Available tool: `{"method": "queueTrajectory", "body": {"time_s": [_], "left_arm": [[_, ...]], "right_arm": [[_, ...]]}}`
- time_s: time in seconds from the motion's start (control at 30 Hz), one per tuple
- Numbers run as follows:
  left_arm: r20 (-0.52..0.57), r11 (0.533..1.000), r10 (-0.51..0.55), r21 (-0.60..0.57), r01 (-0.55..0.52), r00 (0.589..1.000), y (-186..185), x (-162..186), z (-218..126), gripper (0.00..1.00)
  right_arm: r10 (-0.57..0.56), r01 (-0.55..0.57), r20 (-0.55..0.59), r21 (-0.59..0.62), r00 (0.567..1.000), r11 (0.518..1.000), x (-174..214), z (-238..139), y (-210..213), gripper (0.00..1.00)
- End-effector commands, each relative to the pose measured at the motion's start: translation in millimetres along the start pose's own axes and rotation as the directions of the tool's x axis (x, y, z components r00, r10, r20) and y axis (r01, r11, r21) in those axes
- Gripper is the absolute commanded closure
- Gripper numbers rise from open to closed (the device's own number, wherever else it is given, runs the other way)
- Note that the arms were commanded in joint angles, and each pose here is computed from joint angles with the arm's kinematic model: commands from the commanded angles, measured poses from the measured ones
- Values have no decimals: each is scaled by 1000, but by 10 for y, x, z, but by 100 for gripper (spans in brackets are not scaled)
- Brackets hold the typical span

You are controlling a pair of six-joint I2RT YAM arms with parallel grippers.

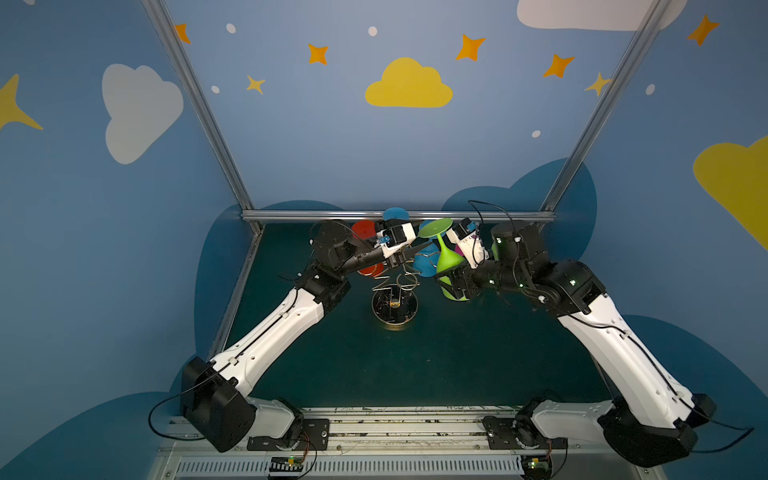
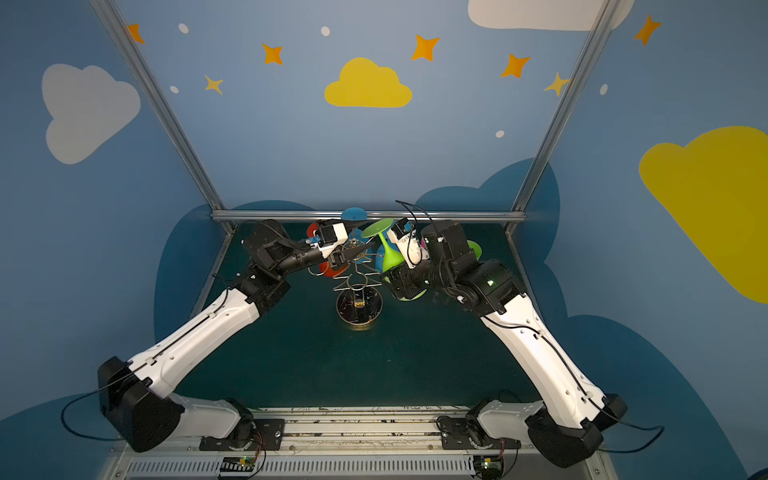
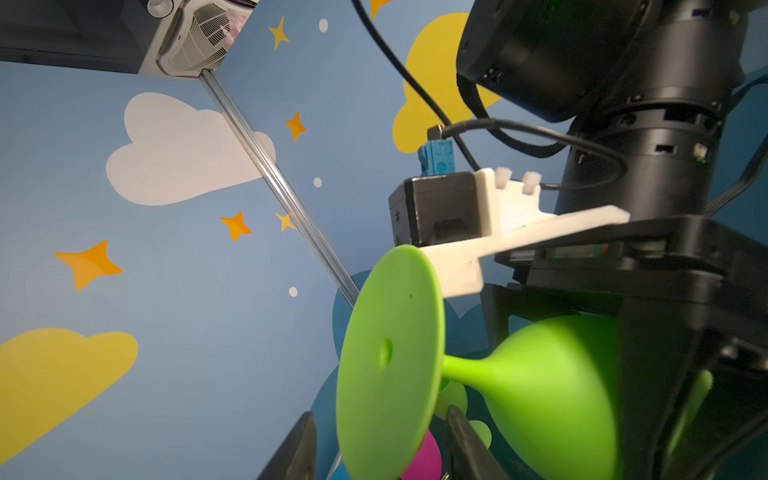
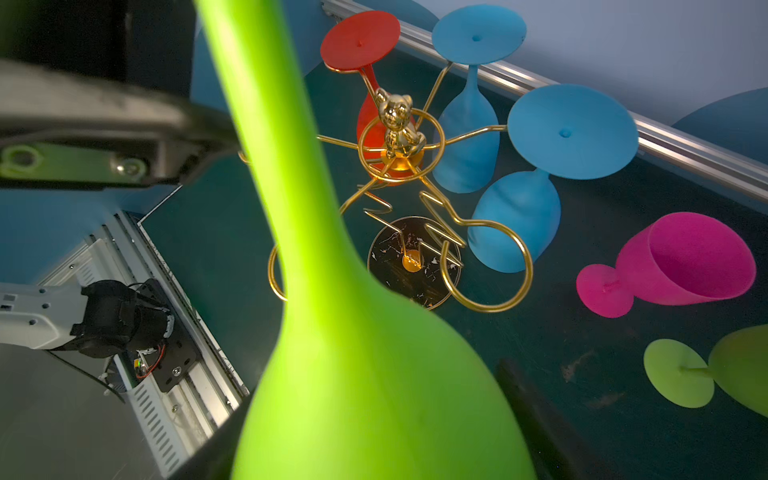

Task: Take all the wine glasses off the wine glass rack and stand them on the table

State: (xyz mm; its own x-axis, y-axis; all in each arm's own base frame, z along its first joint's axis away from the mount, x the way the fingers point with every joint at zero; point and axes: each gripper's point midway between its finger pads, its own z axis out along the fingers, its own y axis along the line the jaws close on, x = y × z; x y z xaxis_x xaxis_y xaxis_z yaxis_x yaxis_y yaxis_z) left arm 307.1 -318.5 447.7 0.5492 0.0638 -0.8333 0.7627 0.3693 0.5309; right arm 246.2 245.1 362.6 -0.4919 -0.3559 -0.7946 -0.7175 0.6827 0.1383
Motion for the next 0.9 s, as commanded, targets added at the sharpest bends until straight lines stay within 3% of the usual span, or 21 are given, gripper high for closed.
{"method": "queueTrajectory", "body": {"time_s": [0.0, 0.7, 0.8, 0.87], "left_arm": [[44, 998, 61, -26, -60, 997, 89, -181, 22, 55], [45, 995, 90, -49, -87, 995, 108, -223, 2, 82], [41, 994, 90, -60, -88, 995, 120, -217, -8, 89], [38, 994, 81, -73, -78, 996, 139, -214, -19, 92]], "right_arm": [[5, -5, 6, -25, 1000, 1000, -40, 0, 67, 81], [46, -48, -42, -40, 998, 998, 91, 111, 85, 80], [53, -54, -36, -41, 998, 998, 87, 99, 88, 71], [57, -58, -25, -44, 998, 997, 74, 82, 96, 59]]}}
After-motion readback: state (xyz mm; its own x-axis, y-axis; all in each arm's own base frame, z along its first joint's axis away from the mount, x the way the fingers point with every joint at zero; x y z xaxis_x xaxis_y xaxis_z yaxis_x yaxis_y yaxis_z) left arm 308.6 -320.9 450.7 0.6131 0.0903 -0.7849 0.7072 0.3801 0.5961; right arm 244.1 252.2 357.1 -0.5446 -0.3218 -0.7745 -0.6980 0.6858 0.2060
